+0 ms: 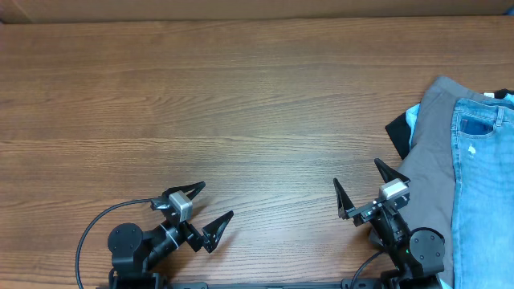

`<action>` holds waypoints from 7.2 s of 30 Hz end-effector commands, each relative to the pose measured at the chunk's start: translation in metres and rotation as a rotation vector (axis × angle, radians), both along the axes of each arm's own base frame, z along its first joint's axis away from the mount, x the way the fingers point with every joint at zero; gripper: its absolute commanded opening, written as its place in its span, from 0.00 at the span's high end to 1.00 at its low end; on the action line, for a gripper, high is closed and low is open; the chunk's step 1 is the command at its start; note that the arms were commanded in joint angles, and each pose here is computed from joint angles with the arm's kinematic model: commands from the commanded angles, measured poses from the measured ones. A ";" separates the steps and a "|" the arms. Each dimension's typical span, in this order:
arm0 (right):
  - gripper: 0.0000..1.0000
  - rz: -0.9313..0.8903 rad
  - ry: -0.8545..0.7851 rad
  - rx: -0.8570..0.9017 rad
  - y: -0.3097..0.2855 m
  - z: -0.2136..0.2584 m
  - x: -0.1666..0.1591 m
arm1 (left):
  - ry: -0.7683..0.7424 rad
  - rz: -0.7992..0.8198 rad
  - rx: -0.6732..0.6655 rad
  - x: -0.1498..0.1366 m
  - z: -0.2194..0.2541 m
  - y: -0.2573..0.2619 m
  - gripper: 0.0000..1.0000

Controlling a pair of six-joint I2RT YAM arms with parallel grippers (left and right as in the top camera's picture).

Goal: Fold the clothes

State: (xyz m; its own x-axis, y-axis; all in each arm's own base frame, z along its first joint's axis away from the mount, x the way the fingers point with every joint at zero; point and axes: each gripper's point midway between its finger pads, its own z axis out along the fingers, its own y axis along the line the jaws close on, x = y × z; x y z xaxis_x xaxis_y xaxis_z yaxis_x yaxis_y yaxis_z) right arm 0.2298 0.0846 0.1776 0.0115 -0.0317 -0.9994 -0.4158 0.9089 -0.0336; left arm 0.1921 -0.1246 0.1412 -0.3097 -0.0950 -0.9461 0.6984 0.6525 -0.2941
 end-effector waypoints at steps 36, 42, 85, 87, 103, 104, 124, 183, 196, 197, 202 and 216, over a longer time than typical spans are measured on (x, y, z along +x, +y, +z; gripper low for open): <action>0.00 -0.003 -0.002 0.006 -0.001 -0.001 0.000 | 0.002 0.040 0.003 0.005 0.001 0.005 0.00; 0.00 -0.003 -0.002 0.006 -0.001 -0.001 0.000 | -0.011 0.168 0.038 0.020 -0.001 0.021 0.00; 0.00 -0.147 0.305 0.091 -0.020 0.071 0.016 | -0.014 0.984 0.206 0.064 0.122 0.156 0.00; 0.00 -0.151 0.386 0.072 -0.018 0.079 0.026 | 0.053 0.974 0.196 0.073 0.133 0.155 0.00; 0.00 0.087 0.950 0.102 0.045 0.101 0.091 | 0.505 0.652 0.265 0.144 0.138 0.109 0.00; 0.00 0.111 0.954 0.112 0.049 0.101 0.091 | 0.514 0.617 0.248 0.145 0.137 0.103 0.00; 0.00 -0.972 0.820 0.497 -0.193 0.054 0.183 | 0.610 0.593 0.123 0.144 0.132 0.090 0.00; 0.94 -1.220 1.105 0.390 -0.337 -0.113 0.208 | 0.839 0.532 0.151 0.149 0.074 0.081 0.00; 0.96 -1.125 0.988 0.419 -0.335 -0.017 0.216 | 0.849 0.531 0.154 0.147 0.073 0.080 0.00; 0.96 -1.118 0.954 0.411 -0.335 0.004 0.215 | 0.849 0.531 0.154 0.147 0.073 0.080 0.00; 0.96 -1.079 0.796 0.400 -0.324 0.104 0.206 | 0.848 0.531 0.154 0.147 0.073 0.080 0.00; 0.96 -0.454 0.342 0.276 -0.071 0.348 0.201 | 0.753 0.607 0.162 0.150 0.130 0.102 0.00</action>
